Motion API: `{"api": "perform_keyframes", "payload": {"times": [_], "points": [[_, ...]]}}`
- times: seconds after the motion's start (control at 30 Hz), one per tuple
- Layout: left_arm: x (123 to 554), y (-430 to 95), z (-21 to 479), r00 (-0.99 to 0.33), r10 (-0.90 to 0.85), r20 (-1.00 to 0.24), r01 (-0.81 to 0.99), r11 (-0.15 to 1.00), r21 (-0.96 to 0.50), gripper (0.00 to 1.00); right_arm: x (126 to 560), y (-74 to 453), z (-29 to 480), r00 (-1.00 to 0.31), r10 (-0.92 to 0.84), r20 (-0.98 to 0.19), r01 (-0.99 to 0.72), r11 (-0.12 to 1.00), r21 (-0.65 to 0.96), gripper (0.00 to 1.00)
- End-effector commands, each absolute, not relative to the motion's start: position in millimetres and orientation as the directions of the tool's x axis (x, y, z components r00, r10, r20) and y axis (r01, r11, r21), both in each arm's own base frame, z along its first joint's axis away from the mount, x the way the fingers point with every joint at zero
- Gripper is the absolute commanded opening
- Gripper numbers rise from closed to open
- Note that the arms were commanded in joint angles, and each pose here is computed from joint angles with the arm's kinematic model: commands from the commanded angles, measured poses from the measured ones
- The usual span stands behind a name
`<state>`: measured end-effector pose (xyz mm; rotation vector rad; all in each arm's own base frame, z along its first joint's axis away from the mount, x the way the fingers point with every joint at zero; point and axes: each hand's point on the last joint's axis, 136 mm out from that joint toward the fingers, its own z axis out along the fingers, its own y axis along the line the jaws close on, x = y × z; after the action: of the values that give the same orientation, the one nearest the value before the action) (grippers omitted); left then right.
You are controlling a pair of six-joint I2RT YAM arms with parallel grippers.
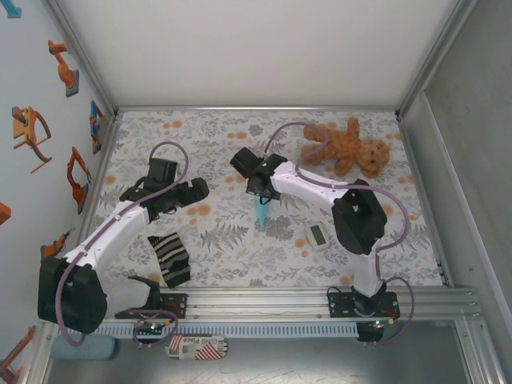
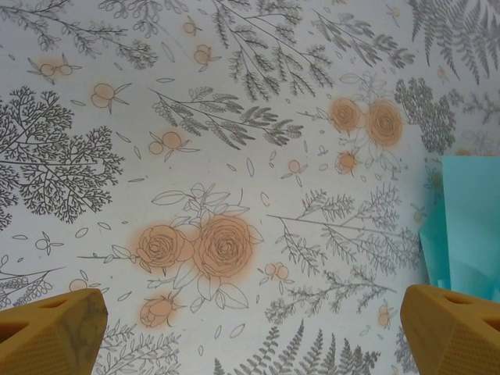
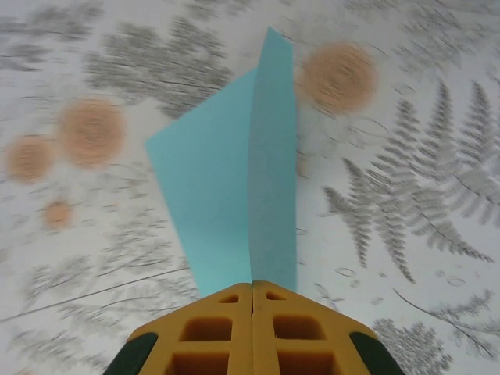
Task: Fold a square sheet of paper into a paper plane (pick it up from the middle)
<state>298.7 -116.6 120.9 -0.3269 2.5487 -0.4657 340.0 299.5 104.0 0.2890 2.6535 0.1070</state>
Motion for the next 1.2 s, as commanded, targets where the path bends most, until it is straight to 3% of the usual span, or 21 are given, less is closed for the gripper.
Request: {"api": "perform_keyframes", "payload": {"times": [0.0,0.27,0.53,1.17], "points": [[301.5,-116.8,119.6,-0.816,-0.412,-0.404,-0.189,0.852,-0.488,0.96,350.9,333.6,140.5,-0.849,0.123,-0.514,-0.025,0.962,0.272,0.0],[303.3,-112.6,110.8,-0.792,-0.498,-0.353,-0.25,0.792,-0.557,1.0,346.9,395.7,140.6,-0.879,0.043,-0.476,-0.284,0.754,0.593,0.0],[306.6,-134.1,99.4,-0.826,-0.49,-0.28,-0.228,0.743,-0.629,0.85,344.5,395.7,98.8,-0.93,0.083,-0.358,-0.233,0.62,0.749,0.0],[314.9,-207.0,58.2,-0.917,-0.363,-0.164,-0.157,0.708,-0.689,0.55,342.7,340.6,48.4,-0.938,0.16,-0.306,-0.118,0.684,0.72,0.02]]}}
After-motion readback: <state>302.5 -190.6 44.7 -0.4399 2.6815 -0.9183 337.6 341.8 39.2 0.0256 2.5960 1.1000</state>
